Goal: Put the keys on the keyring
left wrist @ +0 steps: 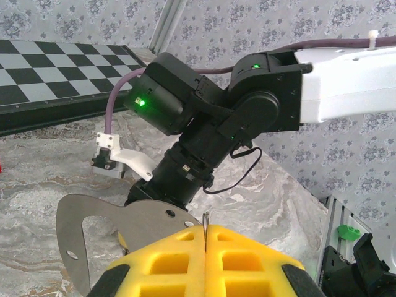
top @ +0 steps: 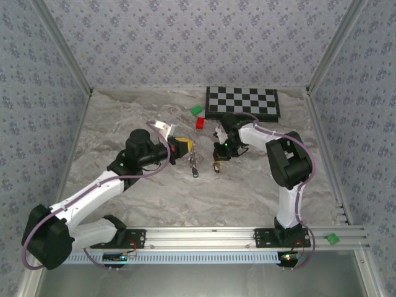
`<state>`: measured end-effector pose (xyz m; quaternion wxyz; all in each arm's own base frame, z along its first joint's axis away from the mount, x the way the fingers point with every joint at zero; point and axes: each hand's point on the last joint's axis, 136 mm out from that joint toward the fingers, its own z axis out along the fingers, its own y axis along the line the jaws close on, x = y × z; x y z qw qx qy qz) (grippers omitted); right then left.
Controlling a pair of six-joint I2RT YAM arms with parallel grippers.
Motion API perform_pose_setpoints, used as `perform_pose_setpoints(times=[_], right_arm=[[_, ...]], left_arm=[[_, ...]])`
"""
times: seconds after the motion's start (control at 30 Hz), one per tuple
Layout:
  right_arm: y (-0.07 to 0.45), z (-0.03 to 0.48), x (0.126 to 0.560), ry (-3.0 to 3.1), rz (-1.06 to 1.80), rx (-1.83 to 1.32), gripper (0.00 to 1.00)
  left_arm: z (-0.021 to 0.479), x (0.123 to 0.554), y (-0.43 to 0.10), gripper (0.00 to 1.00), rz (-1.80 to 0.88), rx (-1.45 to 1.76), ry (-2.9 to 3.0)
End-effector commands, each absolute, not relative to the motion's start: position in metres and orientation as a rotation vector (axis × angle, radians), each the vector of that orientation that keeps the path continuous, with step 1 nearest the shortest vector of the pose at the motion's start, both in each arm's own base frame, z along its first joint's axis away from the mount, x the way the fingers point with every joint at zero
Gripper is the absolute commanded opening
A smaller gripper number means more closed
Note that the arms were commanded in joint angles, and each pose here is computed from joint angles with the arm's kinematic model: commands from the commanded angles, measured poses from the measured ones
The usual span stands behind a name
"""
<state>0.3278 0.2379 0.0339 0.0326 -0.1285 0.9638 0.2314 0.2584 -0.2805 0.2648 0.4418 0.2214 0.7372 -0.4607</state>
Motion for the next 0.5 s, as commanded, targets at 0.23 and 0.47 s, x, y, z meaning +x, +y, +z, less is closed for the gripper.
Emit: perform_pose_setpoints(times=[0.23,0.47], right_arm=[[0.243,0.114,0.331,2.515,0.730,-0.543,0.00],[0.238,0.173,0.325,2.201,0.720,-0.576,0.00]], left_arm=[[0.296,0.254,-0.274,0.00,-1.141,0.557,1.695],[0.306,0.254,-0.274,0.00,-1.115,0.577,1.651]])
